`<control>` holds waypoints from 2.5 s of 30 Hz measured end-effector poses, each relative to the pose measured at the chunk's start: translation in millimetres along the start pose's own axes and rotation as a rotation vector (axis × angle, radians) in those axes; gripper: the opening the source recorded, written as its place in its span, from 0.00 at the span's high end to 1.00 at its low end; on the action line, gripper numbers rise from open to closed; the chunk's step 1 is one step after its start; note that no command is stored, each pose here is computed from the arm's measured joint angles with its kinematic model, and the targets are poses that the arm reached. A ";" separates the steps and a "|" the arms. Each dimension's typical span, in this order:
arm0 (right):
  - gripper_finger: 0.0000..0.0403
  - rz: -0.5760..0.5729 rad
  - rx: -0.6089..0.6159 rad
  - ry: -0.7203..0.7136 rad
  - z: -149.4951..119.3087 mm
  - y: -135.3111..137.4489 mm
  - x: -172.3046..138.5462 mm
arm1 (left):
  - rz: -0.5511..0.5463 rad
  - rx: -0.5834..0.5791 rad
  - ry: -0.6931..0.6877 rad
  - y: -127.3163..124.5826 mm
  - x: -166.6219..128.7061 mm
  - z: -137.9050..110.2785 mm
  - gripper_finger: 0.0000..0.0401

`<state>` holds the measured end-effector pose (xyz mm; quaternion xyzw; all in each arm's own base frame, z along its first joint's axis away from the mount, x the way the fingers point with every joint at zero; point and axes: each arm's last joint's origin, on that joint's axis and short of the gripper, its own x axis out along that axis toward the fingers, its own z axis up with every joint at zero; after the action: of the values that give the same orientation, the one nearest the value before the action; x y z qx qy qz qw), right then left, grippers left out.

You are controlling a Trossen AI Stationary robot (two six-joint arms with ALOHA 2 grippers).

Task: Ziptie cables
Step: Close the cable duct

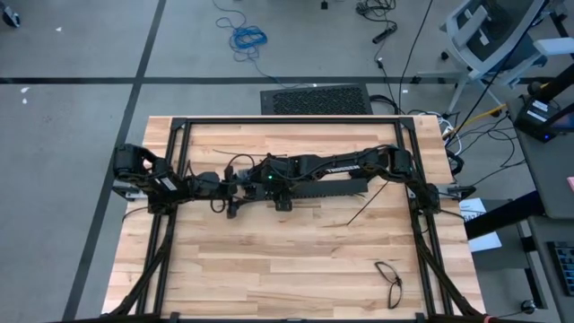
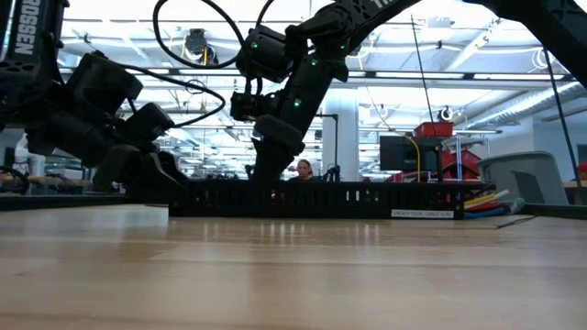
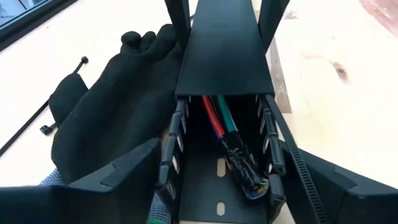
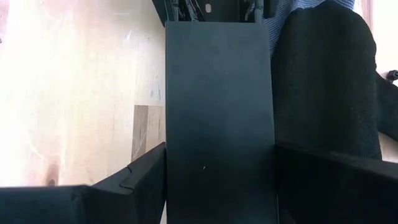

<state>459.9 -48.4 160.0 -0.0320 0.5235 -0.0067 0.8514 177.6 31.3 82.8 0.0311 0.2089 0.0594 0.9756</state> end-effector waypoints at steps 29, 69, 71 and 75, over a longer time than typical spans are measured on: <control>0.40 -0.002 -0.044 -0.151 13.9 4.3 3.2 | -0.011 -0.044 -0.010 -0.4 0.1 1.0 0.40; 0.40 -0.035 -0.030 -0.082 9.3 0.1 -2.8 | 0.159 0.150 0.090 1.7 -0.3 11.1 0.02; 0.40 -0.031 -0.036 -0.061 7.0 0.2 -1.7 | 0.148 0.147 0.100 0.3 -3.4 12.9 0.02; 0.40 -0.016 -0.040 -0.027 3.7 1.4 -1.7 | 0.102 0.059 0.088 -1.0 -8.9 17.3 0.02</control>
<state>462.5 -46.8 163.1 -0.0533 0.5117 -0.0024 0.8575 176.8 28.5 102.1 0.0679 0.2513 0.1041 0.9599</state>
